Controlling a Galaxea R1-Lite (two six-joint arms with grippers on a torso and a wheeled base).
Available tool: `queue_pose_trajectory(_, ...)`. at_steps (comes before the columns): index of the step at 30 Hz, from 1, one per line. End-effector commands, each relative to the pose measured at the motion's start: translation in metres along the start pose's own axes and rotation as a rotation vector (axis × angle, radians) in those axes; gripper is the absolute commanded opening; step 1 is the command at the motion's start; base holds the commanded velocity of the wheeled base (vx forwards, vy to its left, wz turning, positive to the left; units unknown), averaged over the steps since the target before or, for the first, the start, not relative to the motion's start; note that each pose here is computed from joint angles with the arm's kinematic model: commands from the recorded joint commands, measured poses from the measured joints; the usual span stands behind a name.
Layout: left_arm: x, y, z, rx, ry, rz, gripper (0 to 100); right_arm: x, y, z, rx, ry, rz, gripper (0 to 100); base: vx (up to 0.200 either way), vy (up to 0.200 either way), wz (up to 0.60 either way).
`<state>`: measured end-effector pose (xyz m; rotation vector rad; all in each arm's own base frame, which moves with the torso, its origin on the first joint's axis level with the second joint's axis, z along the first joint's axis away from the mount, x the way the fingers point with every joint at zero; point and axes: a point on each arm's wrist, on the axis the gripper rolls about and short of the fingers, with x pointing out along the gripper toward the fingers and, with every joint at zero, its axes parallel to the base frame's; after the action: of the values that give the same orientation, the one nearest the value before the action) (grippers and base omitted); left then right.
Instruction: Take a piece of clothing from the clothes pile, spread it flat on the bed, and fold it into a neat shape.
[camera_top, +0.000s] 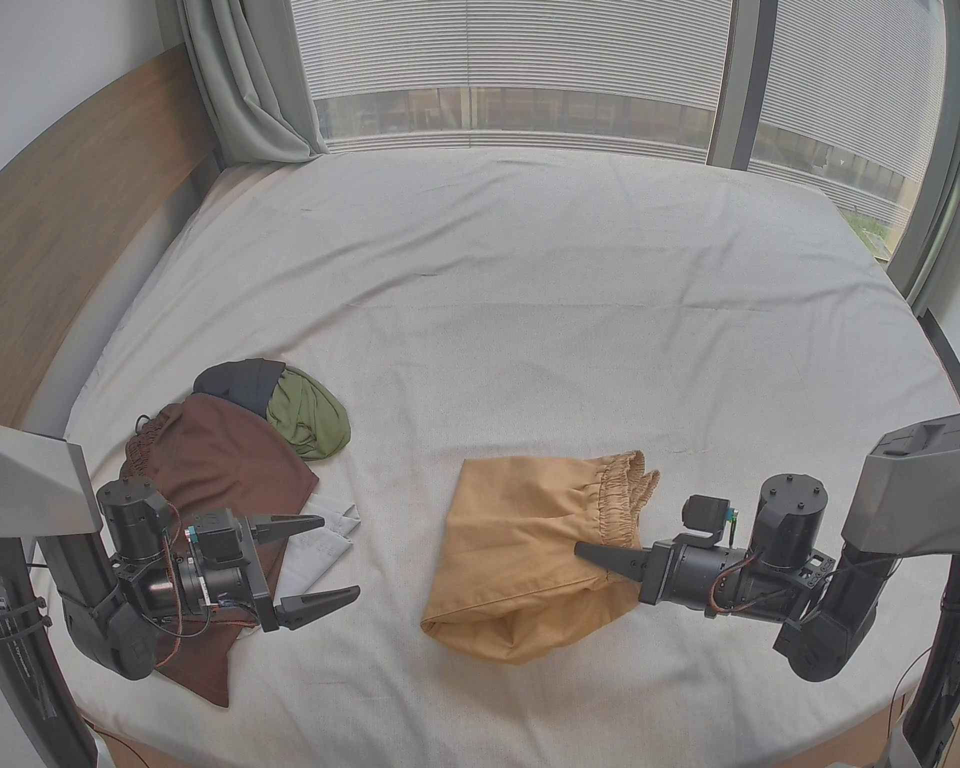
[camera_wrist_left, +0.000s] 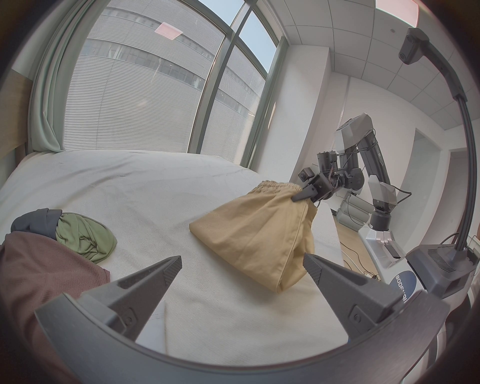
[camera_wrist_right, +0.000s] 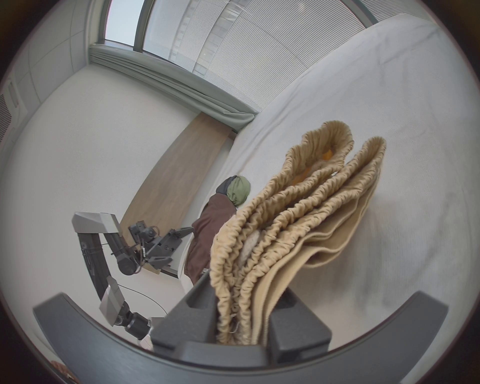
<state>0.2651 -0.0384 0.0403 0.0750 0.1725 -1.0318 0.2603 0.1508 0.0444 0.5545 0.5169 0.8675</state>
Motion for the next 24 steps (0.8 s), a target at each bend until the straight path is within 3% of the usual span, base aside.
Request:
queue_pose_trajectory(1, 0.001, 0.000, 0.000, -0.002, 0.001, -0.002, 100, -0.005, 0.013, 0.015, -0.035, -0.042, 0.053, 0, 0.000, 0.000, 0.00)
queue_pose_trajectory(24, 0.001, -0.001, -0.001, -0.003, 0.002, -0.008, 100, -0.005, 0.025, 0.055, -0.100, -0.102, 0.161, 0, 0.000, 0.000, 0.00)
